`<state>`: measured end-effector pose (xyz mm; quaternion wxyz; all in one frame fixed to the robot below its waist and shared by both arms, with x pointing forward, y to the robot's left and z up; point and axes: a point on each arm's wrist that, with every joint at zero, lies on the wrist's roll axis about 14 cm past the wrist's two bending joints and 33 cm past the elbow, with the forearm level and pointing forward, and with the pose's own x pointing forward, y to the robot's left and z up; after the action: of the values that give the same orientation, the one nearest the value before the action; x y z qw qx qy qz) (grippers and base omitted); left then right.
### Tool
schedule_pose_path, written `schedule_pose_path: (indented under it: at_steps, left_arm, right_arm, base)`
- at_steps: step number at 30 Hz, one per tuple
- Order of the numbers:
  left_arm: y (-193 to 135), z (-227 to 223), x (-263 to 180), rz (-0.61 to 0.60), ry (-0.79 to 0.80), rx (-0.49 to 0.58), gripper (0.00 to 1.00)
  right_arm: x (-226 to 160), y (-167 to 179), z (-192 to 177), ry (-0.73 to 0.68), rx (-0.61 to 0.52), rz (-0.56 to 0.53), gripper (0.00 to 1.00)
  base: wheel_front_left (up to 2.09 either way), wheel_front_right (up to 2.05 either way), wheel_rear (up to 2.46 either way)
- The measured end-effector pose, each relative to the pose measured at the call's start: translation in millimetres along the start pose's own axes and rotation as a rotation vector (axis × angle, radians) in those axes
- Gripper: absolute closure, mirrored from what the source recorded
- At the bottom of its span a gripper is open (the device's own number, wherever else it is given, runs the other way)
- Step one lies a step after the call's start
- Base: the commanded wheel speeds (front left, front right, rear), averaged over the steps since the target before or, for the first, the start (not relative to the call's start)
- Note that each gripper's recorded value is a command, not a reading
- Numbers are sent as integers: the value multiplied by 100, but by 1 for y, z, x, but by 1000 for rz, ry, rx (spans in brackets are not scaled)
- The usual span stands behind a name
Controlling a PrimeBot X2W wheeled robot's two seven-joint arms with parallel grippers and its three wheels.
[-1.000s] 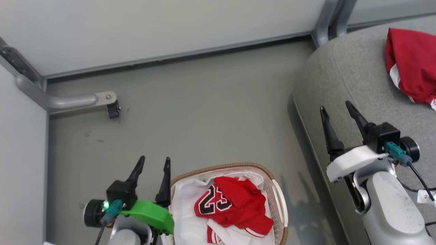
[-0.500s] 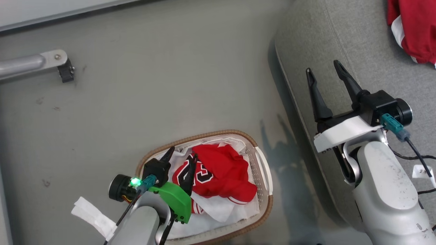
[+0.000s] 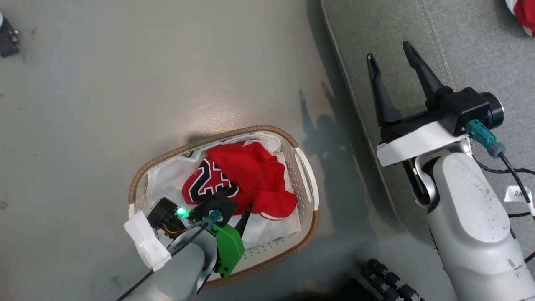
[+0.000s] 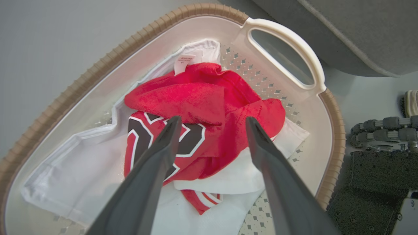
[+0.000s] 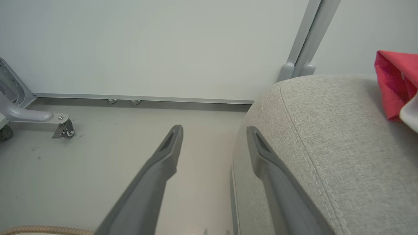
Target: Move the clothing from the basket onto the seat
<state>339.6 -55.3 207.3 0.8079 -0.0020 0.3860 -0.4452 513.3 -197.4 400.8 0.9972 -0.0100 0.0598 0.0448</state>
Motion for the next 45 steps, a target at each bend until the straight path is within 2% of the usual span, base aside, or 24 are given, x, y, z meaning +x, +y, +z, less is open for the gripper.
schedule_pose_path:
  at_steps: [16,19,22,23,25,26,28,29,30,35,45]
  left_arm:
    - [7,-39,45,-106,120,58,0]
    - [16,-39,52,-75,112,-1,0]
    - [17,-33,57,-80,93,4,0]
    - [17,-33,58,-80,92,2,21]
    - [19,-35,56,-75,99,5,87]
    - [21,-36,55,-71,103,6,100]
    - [23,-39,53,-64,118,9,100]
    - [24,-41,52,-62,124,11,95]
    - [25,-43,51,-60,134,13,100]
    - [25,-51,47,-54,162,8,100]
    - [11,-18,36,-43,63,-31,100]
  right_arm:
    - [13,-15,-44,78,-45,-18,0]
    - [12,-18,-52,96,-48,-25,0]
    - [12,-19,-56,105,-57,-28,0]
    - [12,-19,-56,104,-58,-28,0]
    - [12,-19,-55,103,-58,-27,0]
    - [12,-19,-55,104,-59,-27,0]
    - [12,-19,-54,100,-60,-25,0]
    - [13,-19,-52,97,-61,-25,0]
    - [13,-19,-51,94,-61,-25,0]
    - [14,-19,-47,85,-63,-25,0]
    - [9,-18,-21,40,-37,-36,0]
  base:
    - [0,0,0]
    - [0,0,0]
    - [0,0,0]
    - [0,0,0]
    - [0,0,0]
    - [0,0,0]
    - [0,0,0]
    - [0,0,0]
    - [0,0,0]
    - [0,0,0]
    - [0,0,0]
